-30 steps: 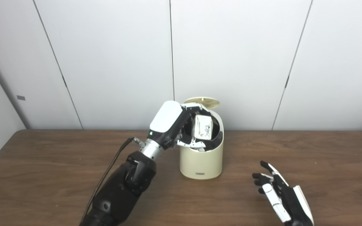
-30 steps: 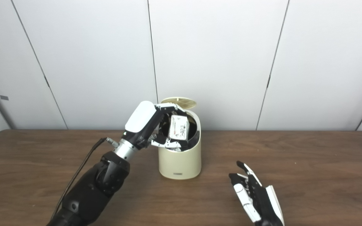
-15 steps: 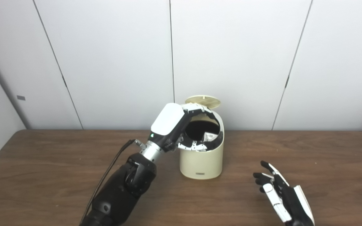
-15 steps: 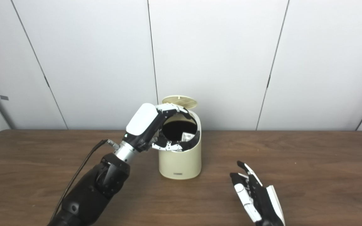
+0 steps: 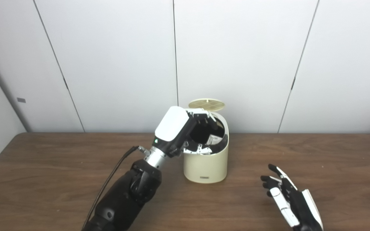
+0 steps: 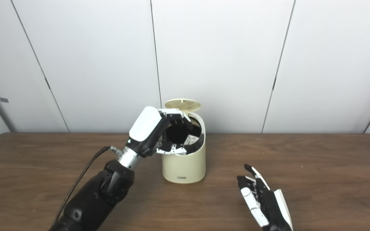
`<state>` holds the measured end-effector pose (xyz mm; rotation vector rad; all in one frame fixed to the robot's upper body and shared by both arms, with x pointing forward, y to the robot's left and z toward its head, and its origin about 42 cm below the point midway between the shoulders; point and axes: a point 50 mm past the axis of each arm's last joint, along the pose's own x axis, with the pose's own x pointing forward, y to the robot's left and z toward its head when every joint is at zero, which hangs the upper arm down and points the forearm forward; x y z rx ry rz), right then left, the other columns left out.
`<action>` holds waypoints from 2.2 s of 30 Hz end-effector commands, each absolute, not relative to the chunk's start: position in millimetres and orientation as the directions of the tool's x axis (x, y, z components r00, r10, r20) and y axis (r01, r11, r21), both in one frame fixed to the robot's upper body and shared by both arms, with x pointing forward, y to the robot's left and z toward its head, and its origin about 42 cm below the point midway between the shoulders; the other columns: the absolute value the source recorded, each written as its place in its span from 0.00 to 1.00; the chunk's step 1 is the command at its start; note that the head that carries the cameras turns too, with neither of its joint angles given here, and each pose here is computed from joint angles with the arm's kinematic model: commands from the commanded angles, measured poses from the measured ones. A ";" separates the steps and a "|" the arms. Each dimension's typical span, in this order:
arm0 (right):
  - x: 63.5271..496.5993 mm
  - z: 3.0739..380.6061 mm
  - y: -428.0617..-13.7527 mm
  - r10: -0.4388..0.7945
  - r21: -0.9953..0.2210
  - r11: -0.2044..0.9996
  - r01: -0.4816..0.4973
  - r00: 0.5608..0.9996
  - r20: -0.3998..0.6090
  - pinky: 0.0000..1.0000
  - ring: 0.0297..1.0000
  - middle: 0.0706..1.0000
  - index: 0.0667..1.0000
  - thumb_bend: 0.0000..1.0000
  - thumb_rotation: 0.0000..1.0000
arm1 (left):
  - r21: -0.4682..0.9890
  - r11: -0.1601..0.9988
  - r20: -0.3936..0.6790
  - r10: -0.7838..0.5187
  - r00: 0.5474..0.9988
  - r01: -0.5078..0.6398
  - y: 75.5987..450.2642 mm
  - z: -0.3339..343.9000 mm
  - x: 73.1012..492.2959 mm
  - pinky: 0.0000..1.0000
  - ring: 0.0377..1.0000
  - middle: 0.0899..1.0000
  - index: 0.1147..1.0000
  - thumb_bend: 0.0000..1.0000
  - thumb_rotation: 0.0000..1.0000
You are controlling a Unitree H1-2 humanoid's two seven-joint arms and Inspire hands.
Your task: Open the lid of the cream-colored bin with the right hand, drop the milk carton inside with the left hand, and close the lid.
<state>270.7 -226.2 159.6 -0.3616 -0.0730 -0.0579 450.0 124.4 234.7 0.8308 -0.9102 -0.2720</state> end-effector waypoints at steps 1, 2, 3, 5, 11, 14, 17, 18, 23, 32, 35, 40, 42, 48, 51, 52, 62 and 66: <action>274.8 176.3 -226.5 -0.031 -0.342 0.935 0.090 0.984 0.175 0.70 0.76 0.77 0.89 0.45 0.92 | 0.684 0.710 0.662 -0.506 0.553 -0.168 127.5 259.4 455.4 0.38 0.42 0.45 0.41 0.48 0.00; 274.9 176.3 -226.9 -0.032 -0.342 0.935 0.091 0.984 0.175 0.70 0.76 0.77 0.89 0.45 0.92 | 0.677 0.717 0.666 -0.503 0.551 -0.164 127.4 259.4 454.6 0.37 0.42 0.45 0.41 0.48 0.00; 275.1 175.6 -227.6 -0.032 -0.342 0.935 0.092 0.984 0.175 0.70 0.75 0.77 0.89 0.45 0.92 | 0.672 0.723 0.669 -0.500 0.549 -0.160 127.4 259.7 453.8 0.37 0.42 0.44 0.40 0.48 0.00; 275.1 174.3 -228.8 -0.031 -0.341 0.936 0.090 0.984 0.174 0.71 0.75 0.77 0.89 0.44 0.91 | 0.664 0.732 0.676 -0.498 0.543 -0.155 127.4 260.8 452.3 0.36 0.42 0.44 0.39 0.48 0.00; 274.1 176.4 -229.3 -0.032 -0.327 0.941 0.089 0.984 0.178 0.70 0.76 0.77 0.89 0.46 0.92 | 0.597 0.788 0.720 -0.445 0.533 -0.149 128.8 268.4 448.8 0.37 0.43 0.44 0.40 0.48 0.00; 274.2 179.4 -229.7 -0.036 -0.327 0.940 0.094 0.983 0.180 0.70 0.76 0.78 0.89 0.45 0.91 | 0.553 0.820 0.745 -0.406 0.529 -0.150 132.3 273.5 444.9 0.37 0.43 0.44 0.41 0.48 0.00; 275.6 183.7 -229.7 -0.043 -0.337 0.936 0.104 0.982 0.183 0.71 0.77 0.78 0.89 0.45 0.93 | 0.486 0.859 0.779 -0.342 0.526 -0.163 139.9 278.7 436.5 0.37 0.43 0.45 0.41 0.48 0.00; 277.0 184.6 -230.2 -0.044 -0.336 0.936 0.105 0.982 0.184 0.71 0.77 0.78 0.89 0.44 0.93 | 0.462 0.870 0.789 -0.316 0.527 -0.170 143.0 279.8 433.3 0.37 0.43 0.45 0.41 0.48 0.00; 289.2 193.2 -231.8 -0.035 -0.335 0.934 0.121 0.967 0.251 0.70 0.80 0.79 0.88 0.45 0.90 | 0.375 0.904 0.768 -0.178 0.615 -0.207 163.9 281.7 413.6 0.35 0.41 0.45 0.43 0.48 0.00; 331.0 237.0 -221.4 0.058 -0.479 0.865 0.153 0.916 0.397 0.78 0.86 0.90 0.92 0.49 0.82 | 0.314 0.936 0.603 -0.066 0.795 -0.160 193.2 262.7 383.8 0.48 0.55 0.56 0.43 0.50 0.06; 345.9 252.4 -216.2 0.067 -0.497 0.852 0.165 0.907 0.416 0.84 0.90 0.93 0.92 0.53 0.83 | 0.307 0.947 0.537 -0.092 0.838 -0.093 196.9 258.1 373.8 0.58 0.66 0.70 0.62 0.51 0.33; 363.9 288.6 -198.9 0.089 -0.504 0.847 0.169 0.890 0.447 0.85 0.92 0.95 0.90 0.53 0.84 | 0.283 0.959 0.404 -0.146 0.903 0.028 201.5 241.7 359.9 0.80 0.84 0.88 0.91 0.59 0.70; 371.4 300.7 -194.5 0.101 -0.517 0.838 0.177 0.879 0.465 0.73 0.83 0.89 0.89 0.53 0.85 | 0.285 0.957 0.371 -0.158 0.915 0.050 203.9 234.4 355.6 0.83 0.87 0.91 0.94 0.59 0.74; 393.0 325.3 -189.5 0.169 -0.624 0.753 0.209 0.855 0.490 0.70 0.88 0.91 0.80 0.52 0.81 | 0.253 0.966 0.279 -0.128 0.952 0.056 205.6 212.9 342.9 0.91 0.93 0.98 1.00 0.62 0.84; 401.9 331.9 -188.4 0.187 -0.678 0.698 0.230 0.855 0.483 0.77 0.90 0.91 0.75 0.52 0.80 | 0.245 0.967 0.246 -0.127 0.961 0.065 206.1 204.1 338.5 0.96 0.96 1.00 1.00 0.64 0.89; 404.9 334.4 -187.7 0.197 -0.690 0.687 0.228 0.856 0.479 0.78 0.91 0.93 0.74 0.53 0.80 | 0.245 0.967 0.236 -0.129 0.963 0.070 206.9 200.7 336.7 0.98 0.96 1.00 1.00 0.64 0.91; 415.2 352.9 -173.6 0.285 -0.805 0.559 0.198 0.866 0.411 0.88 1.00 1.00 0.77 0.56 0.82 | 0.194 0.979 0.202 -0.103 0.974 0.064 211.7 182.1 326.2 1.00 1.00 1.00 1.00 0.66 0.93; 414.8 356.4 -168.2 0.312 -0.831 0.516 0.208 0.858 0.408 0.93 1.00 1.00 0.72 0.56 0.82 | 0.170 0.984 0.218 -0.092 0.972 0.055 210.7 180.5 325.1 1.00 1.00 1.00 1.00 0.65 0.90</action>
